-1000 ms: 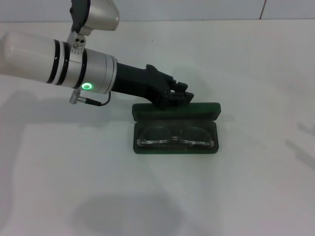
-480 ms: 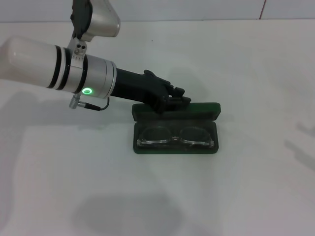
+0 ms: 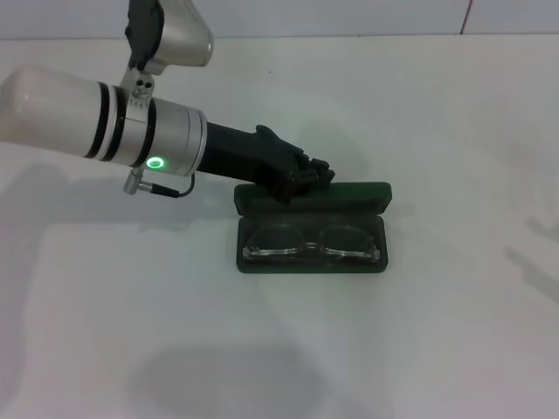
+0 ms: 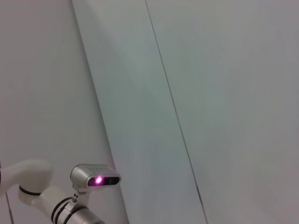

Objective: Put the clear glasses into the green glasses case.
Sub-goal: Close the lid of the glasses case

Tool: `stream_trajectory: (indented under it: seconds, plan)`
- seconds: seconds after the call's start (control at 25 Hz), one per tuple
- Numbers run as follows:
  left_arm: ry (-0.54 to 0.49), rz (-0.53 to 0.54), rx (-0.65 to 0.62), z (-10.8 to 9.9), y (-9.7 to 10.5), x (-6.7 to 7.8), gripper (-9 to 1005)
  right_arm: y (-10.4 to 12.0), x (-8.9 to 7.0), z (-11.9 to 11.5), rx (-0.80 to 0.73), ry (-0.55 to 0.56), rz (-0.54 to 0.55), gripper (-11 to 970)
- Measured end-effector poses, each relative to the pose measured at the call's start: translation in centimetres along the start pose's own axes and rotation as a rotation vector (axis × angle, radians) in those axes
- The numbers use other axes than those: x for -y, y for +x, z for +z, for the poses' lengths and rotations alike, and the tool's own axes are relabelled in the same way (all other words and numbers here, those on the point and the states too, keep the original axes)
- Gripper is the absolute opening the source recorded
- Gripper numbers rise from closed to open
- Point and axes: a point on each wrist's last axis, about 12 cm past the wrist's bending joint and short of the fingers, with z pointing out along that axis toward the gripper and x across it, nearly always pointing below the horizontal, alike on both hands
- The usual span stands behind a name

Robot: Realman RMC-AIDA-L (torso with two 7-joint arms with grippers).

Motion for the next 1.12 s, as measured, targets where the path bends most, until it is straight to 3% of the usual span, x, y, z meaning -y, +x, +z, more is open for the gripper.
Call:
stream_trajectory:
  seconds: [0.6,1.12]
  plan:
    - [0.024,0.001,-0.011,0.4,0.8,0.3,122,0.3,0.0,0.4,0.015,-0.005,0.006,569]
    - [0.065,0.015,-0.076,1.0,2.7,1.4,124,0.4,-0.1,0.3,0.017,-0.004,0.01,568]
